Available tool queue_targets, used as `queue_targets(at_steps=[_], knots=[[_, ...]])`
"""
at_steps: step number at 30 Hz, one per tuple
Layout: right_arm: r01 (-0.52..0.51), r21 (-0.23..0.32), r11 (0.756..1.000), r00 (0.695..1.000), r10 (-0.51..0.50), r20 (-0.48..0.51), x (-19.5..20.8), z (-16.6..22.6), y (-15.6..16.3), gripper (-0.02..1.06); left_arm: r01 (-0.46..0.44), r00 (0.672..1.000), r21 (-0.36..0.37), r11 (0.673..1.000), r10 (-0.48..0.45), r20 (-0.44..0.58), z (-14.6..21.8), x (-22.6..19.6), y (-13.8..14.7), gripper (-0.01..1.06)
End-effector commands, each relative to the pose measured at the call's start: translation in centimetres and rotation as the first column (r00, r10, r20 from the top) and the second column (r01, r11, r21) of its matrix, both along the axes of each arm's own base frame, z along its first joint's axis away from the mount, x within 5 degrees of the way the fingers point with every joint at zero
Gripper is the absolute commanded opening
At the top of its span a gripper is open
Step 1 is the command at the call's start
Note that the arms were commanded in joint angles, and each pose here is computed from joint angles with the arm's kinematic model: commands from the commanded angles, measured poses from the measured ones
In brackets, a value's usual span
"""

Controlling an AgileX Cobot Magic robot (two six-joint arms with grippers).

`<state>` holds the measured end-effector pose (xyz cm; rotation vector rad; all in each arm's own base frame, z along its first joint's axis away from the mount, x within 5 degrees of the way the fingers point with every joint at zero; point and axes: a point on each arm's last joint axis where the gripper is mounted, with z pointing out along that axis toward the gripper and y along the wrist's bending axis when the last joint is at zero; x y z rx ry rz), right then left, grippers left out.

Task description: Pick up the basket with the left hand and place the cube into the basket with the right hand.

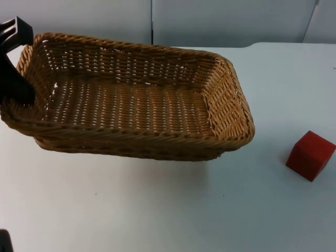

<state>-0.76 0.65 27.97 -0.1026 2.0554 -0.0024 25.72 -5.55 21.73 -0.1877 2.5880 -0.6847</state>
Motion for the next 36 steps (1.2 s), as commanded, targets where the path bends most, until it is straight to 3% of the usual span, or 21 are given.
queue_targets(at_steps=[1,14,19,22,25,29,30,31,33,36], knots=[[-0.006,-0.004,1.000,1.000,0.006,0.006,0.1,-0.1,0.0,0.01,-0.023,1.000,-0.025,0.999,0.023,0.008,0.3,0.0,-0.2,0.00],[-0.012,-0.012,1.000,1.000,0.012,0.001,0.1,-0.1,0.1,0.01,-0.023,1.000,-0.025,0.999,0.023,0.008,0.3,0.0,-0.2,0.00],[-0.067,-0.010,0.998,0.992,0.065,-0.110,1.8,-0.1,0.4,0.01,-0.023,1.000,-0.025,0.999,0.023,0.008,0.3,0.0,-0.2,0.00],[-0.138,-0.008,0.990,0.974,0.134,-0.180,2.8,-0.2,0.8,0.01,-0.023,1.000,-0.025,0.999,0.023,0.008,0.3,0.0,-0.2,0.00],[-0.140,-0.003,0.990,0.959,0.134,-0.250,3.8,-0.2,0.7,0.02,-0.023,1.000,-0.025,0.999,0.023,0.008,0.3,0.0,-0.2,0.00],[-0.096,-0.026,0.995,0.899,0.076,-0.432,7.5,1.1,0.0,0.13,-0.023,1.000,-0.025,0.999,0.023,0.008,0.3,0.0,-0.2,0.00],[-0.096,-0.026,0.995,0.899,0.076,-0.432,7.5,1.1,0.0,0.13,-0.023,1.000,-0.025,0.999,0.023,0.008,0.3,0.0,-0.2,0.00],[-0.061,-0.030,0.998,0.884,0.040,-0.466,8.6,2.0,-0.2,0.18,-0.023,1.000,-0.025,0.999,0.023,0.008,0.3,0.0,-0.2,0.00],[-0.039,-0.039,0.998,0.818,0.009,-0.575,12.3,3.6,-0.6,0.34,-0.023,1.000,-0.025,0.999,0.023,0.008,0.3,0.0,-0.2,0.00],[-0.086,-0.039,0.996,0.788,0.044,-0.614,15.4,4.8,-0.2,0.47,-0.023,1.000,-0.025,0.999,0.023,0.008,0.3,0.0,-0.2,0.00]])
